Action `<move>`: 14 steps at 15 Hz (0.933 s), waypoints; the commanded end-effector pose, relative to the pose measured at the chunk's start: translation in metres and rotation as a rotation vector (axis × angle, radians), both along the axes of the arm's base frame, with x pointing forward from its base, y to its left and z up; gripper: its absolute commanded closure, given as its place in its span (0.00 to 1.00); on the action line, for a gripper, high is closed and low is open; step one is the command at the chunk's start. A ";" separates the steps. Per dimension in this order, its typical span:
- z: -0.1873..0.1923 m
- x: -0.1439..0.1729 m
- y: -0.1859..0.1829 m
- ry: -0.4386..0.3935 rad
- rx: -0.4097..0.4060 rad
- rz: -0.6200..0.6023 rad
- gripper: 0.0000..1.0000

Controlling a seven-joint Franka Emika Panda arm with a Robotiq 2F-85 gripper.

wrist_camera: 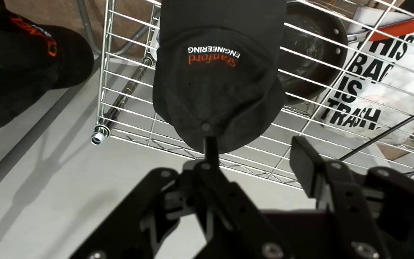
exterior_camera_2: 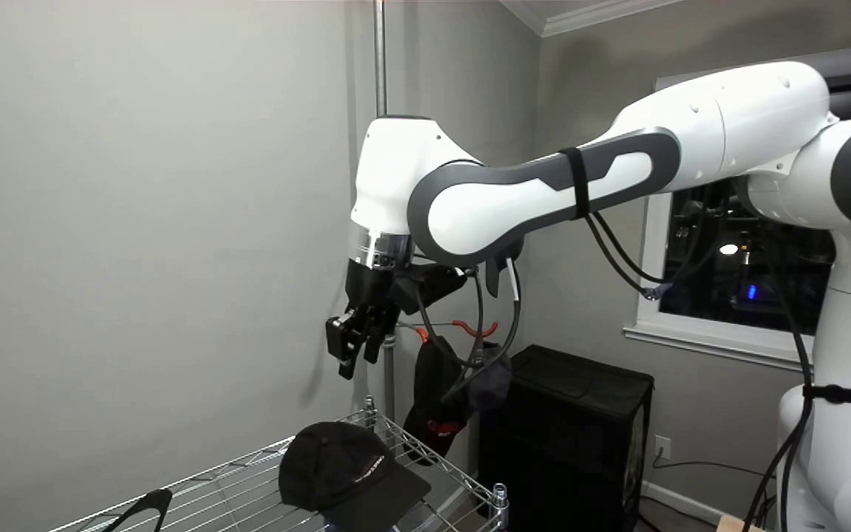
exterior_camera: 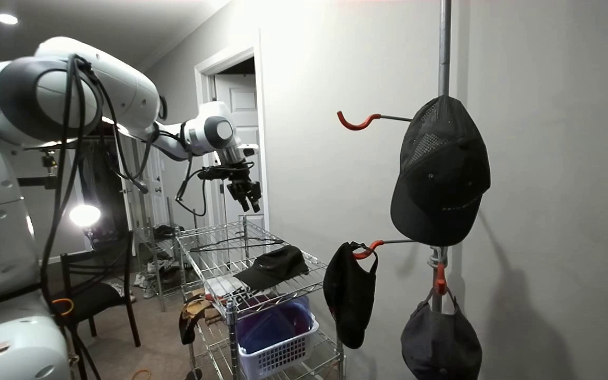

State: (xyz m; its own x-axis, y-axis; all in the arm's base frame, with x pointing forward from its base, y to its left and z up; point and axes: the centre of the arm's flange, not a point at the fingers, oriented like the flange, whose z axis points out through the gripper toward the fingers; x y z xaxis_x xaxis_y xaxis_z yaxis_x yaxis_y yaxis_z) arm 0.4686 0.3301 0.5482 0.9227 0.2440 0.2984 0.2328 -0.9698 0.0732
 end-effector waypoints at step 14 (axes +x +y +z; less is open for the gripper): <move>0.097 -0.052 -0.136 -0.290 -0.129 -0.134 0.00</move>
